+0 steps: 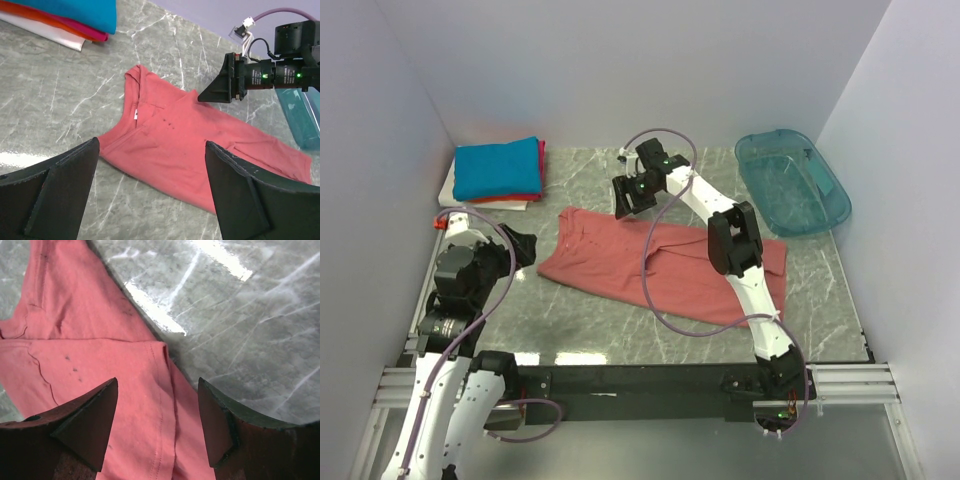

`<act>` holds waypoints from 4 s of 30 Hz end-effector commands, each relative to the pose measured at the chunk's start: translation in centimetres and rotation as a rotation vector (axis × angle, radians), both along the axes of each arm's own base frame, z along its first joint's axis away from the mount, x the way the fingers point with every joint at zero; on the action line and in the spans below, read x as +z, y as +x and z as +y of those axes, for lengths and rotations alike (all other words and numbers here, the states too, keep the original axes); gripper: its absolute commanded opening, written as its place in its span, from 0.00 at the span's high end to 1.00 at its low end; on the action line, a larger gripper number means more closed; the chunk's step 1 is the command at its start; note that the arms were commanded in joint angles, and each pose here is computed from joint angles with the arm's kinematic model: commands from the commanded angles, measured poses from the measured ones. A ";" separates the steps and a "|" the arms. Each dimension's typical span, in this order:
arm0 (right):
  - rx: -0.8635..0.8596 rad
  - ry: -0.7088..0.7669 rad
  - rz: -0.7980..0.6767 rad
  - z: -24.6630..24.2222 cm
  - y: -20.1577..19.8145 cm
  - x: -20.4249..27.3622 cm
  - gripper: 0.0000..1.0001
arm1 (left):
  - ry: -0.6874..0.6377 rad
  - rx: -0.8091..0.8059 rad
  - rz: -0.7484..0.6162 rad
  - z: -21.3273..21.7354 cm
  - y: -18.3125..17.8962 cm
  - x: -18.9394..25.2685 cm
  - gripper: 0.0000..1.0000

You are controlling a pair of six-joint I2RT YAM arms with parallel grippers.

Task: Fold and stack the t-shirts
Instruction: Fold the tshirt

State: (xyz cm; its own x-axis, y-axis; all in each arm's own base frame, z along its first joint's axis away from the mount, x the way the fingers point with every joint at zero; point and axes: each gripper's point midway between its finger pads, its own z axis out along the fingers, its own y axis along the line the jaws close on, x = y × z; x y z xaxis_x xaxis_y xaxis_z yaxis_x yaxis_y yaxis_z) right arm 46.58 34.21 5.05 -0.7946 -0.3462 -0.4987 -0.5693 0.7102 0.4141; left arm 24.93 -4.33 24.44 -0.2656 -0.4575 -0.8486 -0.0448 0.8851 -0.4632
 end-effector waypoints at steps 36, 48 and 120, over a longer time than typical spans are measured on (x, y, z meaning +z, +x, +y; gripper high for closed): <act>-0.355 0.028 -0.083 -5.9 8.0 2.9 1.00 | 0.017 -0.018 -0.027 -0.1 0.1 0.1 0.08; -0.665 0.063 -0.308 -14.3 16.6 8.2 0.73 | 0.004 -0.051 0.003 -0.8 0.5 -0.7 0.07; 0.407 -0.685 -0.522 -14.3 -23.3 -2.2 0.26 | 0.129 -0.026 0.026 -2.1 16.1 7.6 0.22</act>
State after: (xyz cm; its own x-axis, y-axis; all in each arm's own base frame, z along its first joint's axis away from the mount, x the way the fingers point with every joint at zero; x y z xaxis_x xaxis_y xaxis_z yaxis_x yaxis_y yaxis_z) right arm 21.85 19.63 2.36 -0.2473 -0.9114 -0.3288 -0.8718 0.3574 -0.3351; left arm 43.53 -7.69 30.37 -0.3615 -0.3840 -0.8496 -0.0423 0.9171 -0.3965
